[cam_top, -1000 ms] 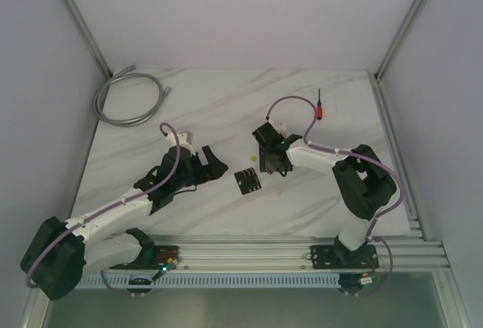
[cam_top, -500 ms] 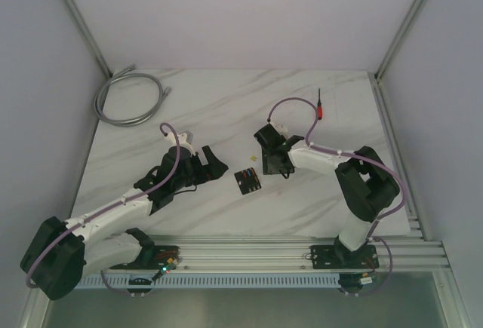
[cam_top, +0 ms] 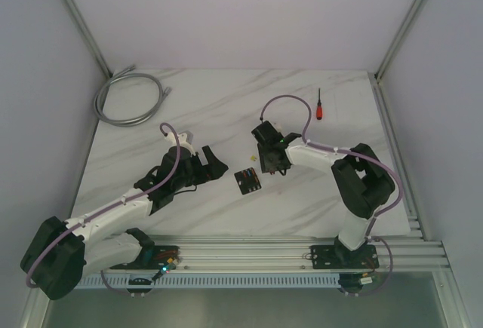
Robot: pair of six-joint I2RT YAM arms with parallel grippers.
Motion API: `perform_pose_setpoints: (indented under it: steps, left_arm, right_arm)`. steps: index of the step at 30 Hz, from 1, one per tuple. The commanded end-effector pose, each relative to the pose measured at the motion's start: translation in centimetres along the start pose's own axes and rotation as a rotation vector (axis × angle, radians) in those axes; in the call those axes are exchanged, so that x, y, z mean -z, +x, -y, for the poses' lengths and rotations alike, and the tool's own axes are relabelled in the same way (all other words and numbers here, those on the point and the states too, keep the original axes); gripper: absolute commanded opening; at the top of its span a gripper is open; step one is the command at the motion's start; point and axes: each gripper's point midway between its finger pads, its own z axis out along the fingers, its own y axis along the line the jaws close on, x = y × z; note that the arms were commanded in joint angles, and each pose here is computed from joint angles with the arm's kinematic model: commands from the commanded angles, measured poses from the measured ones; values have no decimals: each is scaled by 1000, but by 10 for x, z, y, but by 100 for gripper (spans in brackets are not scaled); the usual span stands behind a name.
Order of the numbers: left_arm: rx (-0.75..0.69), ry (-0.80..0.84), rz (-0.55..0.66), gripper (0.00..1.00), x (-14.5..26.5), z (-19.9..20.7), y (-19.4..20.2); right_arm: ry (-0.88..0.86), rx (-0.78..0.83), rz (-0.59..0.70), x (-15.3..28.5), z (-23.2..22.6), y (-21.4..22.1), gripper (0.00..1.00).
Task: Snap on the fuse box
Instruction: Pick up the fuse from the center of the board.
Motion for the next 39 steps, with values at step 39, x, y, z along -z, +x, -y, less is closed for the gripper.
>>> perform_pose_setpoints:
  steps: [39]
  left_arm:
    - [-2, 56, 9, 100, -1, 14, -7]
  right_arm:
    - [-87, -59, 64, 31, 0, -17, 23]
